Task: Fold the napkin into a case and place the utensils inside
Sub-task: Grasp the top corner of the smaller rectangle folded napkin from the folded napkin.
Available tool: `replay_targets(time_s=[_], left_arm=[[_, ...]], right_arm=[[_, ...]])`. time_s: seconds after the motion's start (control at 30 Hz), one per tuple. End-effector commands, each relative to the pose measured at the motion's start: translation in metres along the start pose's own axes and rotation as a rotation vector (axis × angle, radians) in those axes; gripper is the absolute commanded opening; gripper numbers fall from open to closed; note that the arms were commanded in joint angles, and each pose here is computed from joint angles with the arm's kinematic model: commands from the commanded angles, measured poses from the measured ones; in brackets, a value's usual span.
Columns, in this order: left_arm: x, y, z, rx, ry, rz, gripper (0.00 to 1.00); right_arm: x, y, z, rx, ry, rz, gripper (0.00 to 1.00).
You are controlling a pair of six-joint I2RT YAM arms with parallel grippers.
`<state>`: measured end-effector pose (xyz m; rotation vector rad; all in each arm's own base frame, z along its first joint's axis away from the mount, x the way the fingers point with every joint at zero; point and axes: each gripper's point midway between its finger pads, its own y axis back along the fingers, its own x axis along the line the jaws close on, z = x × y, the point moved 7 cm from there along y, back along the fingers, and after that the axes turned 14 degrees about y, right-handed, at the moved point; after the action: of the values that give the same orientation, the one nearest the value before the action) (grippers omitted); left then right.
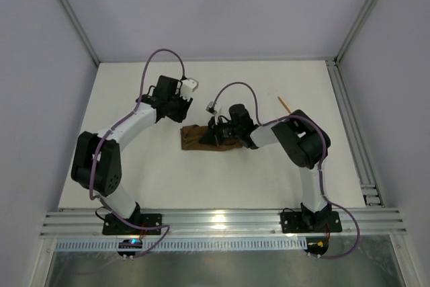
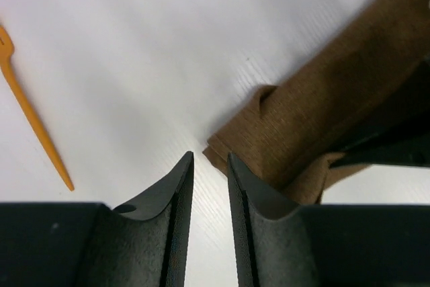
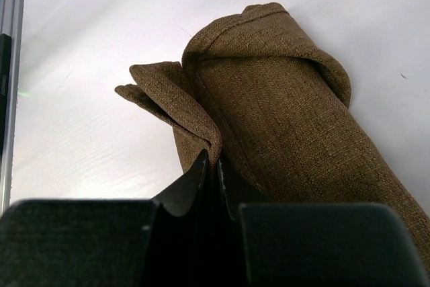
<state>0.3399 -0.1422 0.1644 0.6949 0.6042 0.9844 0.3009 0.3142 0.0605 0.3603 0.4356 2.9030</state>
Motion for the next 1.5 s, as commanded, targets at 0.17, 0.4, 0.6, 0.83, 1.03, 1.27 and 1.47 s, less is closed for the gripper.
replay_targets(time_s=[0.17,0.4,0.6,0.83,1.03,1.27,1.47], left_arm=[[-0.023,-0.042,-0.016,0.054,-0.163,0.170,0.33],[-0.024,-0.053,-0.025,0.092,-0.212,0.200,0.29],[-0.021,-0.056,-0.037,0.117,-0.252,0.253,0.26],[-0.034,-0.050,-0.045,0.139,-0.155,0.091,0.31],[-0.043,-0.041,-0.039,0.127,-0.103,0.015,0.33],[-0.021,-0.061,-0.065,0.232,-0.124,0.167,0.15],[-0.020,-0.043,-0.047,0.129,-0.144,0.197,0.00]], right_arm=[[0.000,-0.002,0.001,-0.017,0.029,-0.015,0.10],[0.000,-0.002,0.004,-0.025,0.025,-0.019,0.10],[0.000,-0.002,0.010,-0.038,0.023,-0.023,0.10],[-0.003,0.001,0.016,-0.069,-0.018,-0.021,0.10],[-0.003,0.000,0.012,-0.067,-0.033,-0.022,0.10],[-0.006,0.002,0.019,-0.087,-0.054,-0.032,0.10],[-0.020,0.007,0.026,-0.112,-0.150,-0.083,0.09]])
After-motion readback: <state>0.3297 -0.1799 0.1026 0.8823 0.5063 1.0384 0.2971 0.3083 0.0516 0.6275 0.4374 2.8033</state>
